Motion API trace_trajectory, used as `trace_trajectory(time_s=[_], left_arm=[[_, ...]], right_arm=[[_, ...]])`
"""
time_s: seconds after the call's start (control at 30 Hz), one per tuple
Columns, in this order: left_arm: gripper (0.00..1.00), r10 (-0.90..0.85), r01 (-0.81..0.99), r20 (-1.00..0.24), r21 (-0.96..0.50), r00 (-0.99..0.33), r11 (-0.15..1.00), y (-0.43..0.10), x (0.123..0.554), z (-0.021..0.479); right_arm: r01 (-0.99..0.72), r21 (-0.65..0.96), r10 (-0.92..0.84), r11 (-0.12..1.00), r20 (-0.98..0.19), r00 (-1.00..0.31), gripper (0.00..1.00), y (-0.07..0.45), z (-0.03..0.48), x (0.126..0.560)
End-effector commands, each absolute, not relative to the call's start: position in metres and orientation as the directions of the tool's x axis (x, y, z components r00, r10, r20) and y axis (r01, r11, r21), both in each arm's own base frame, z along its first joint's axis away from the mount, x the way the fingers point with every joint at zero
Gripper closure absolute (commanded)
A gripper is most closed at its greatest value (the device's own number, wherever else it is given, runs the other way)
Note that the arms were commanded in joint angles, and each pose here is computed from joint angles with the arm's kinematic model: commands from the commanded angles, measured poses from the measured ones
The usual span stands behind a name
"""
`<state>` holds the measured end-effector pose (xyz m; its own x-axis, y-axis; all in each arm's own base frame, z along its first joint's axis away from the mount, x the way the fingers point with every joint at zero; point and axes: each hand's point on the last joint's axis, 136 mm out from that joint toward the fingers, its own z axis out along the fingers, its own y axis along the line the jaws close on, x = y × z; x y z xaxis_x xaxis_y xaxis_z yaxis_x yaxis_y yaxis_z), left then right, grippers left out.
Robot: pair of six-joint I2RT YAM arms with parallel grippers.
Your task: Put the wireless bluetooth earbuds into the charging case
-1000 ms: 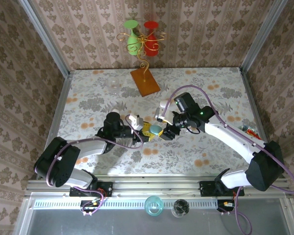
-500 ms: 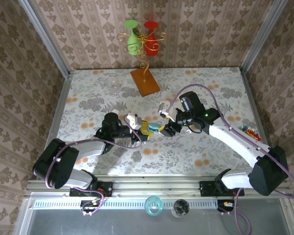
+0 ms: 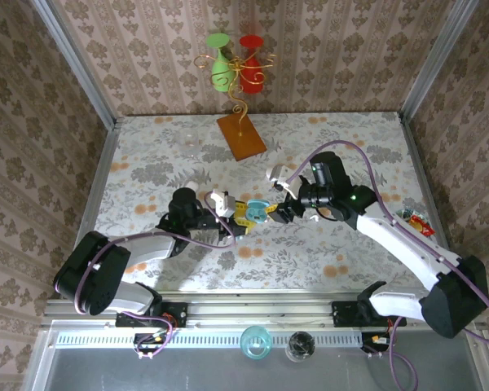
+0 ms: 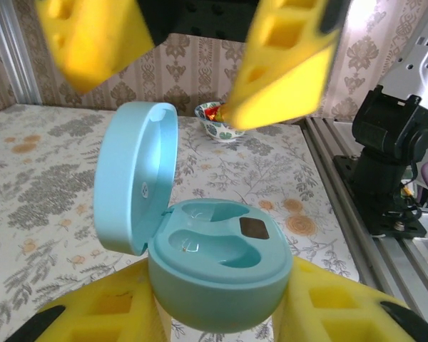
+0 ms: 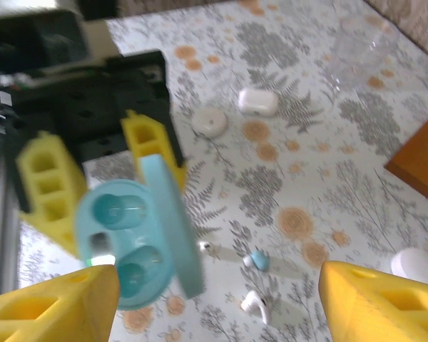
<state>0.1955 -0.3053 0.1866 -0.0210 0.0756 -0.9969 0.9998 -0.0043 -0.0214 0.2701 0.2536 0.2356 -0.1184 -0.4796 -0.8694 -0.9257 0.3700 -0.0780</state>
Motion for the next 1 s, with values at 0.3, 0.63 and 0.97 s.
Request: trace_trajectory(time_s=[0.3,0.63,0.97], left_arm=[[0.65,-0.007,0.988,-1.000,0.020,0.022,0.153,-0.275,0.222,0.207],[0.63,0.025,0.902,-1.000,0.022,0.012,0.431,-0.234,0.269,0.202],[0.62,0.005,0.833,-1.000,0.022,0.024,0.553,-0.197,0.291,0.207]], right_arm=[[-0.654,0.228,-0.004,0.721,-0.943,-0.334,0.25,0.195,0.285,0.314],[-0.371,0.467,0.119,0.803,-0.735,-0.668,0.27,0.195,0.207,0.342],[-0.214,0.556,0.057,0.803,-0.429,-0.901,0.30,0.260,0.106,0.332]])
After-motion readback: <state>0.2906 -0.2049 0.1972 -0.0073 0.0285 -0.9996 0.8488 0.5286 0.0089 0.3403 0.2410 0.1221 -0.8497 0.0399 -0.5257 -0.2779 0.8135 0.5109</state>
